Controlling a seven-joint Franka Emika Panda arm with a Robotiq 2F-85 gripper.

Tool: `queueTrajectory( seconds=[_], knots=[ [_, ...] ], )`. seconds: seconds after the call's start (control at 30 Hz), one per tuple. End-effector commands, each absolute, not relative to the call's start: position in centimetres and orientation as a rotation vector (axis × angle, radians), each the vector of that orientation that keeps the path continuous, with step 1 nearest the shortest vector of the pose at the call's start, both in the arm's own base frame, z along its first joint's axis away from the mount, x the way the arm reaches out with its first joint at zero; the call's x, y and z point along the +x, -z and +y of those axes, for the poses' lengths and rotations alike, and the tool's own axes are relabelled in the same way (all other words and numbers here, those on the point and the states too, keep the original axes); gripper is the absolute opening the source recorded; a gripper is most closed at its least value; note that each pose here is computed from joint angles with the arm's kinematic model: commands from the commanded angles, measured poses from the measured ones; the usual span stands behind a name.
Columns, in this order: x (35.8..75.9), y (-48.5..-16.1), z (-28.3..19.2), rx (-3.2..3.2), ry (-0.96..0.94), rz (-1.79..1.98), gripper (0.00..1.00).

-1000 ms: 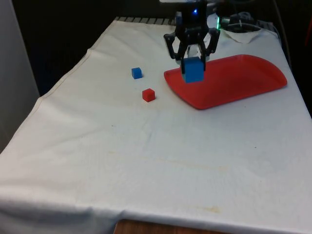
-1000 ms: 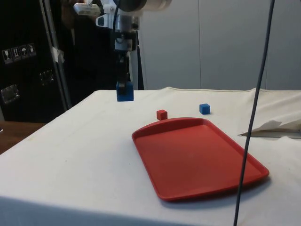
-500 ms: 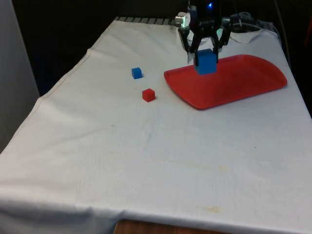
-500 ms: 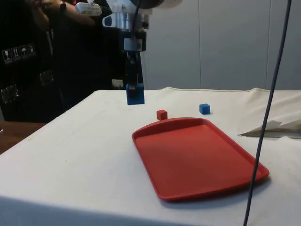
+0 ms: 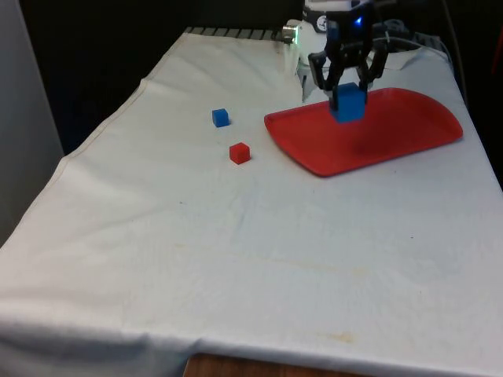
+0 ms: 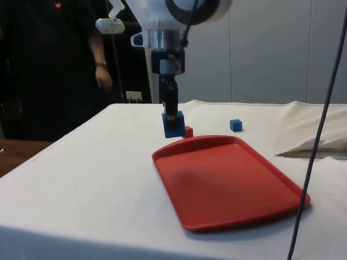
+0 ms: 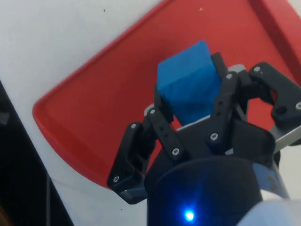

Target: Pick up the largest block and place it onto the tray.

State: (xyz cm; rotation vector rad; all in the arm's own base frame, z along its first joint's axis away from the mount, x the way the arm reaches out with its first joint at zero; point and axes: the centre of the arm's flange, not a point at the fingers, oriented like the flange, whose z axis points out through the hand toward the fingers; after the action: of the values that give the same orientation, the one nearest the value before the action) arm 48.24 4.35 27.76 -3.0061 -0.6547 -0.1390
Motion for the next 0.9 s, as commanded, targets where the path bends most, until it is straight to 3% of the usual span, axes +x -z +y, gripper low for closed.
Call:
queueTrajectory(
  seconds=[0.0, 0.87],
  knots=[
    [47.7, -27.1, 4.6, -3.017, 0.146, -0.661, 0.0],
    [42.5, -19.5, 5.8, -3.045, 0.11, -0.785, 0.0]
  ],
)
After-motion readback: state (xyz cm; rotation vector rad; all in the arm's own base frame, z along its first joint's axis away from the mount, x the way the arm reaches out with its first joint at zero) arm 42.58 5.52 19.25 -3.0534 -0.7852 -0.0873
